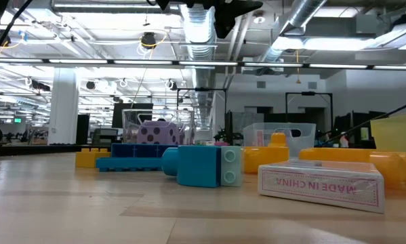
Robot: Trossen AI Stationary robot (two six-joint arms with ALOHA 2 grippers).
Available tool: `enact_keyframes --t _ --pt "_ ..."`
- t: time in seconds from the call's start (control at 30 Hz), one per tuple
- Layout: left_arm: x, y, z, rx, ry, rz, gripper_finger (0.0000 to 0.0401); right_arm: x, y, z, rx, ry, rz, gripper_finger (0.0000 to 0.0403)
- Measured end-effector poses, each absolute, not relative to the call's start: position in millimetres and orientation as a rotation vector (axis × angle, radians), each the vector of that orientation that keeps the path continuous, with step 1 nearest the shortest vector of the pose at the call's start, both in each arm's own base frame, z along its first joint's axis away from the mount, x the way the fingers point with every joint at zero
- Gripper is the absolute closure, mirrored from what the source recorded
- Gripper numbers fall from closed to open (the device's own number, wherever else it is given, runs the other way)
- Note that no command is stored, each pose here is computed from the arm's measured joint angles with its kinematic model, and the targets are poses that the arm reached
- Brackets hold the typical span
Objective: Pick & Place Toys
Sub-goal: Put the red game piece into the bin
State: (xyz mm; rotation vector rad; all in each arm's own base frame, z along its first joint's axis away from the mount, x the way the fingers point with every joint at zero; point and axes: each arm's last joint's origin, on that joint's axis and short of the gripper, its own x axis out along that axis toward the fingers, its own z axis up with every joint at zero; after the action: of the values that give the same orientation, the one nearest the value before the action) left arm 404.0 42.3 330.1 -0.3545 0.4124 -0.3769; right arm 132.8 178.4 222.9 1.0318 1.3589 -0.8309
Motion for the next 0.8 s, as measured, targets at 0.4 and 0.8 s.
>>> enact_keyframes --t 0.4,0.8 --pt "404 42 330 -0.355 0.413 -0.377 0.0178 137 199 203 1.036 1.413 -0.856 0.0310" --pt "404 42 330 -0.354 0.410 -0.378 0.0179 120 215 192 0.865 1.487 -0.766 0.0310"
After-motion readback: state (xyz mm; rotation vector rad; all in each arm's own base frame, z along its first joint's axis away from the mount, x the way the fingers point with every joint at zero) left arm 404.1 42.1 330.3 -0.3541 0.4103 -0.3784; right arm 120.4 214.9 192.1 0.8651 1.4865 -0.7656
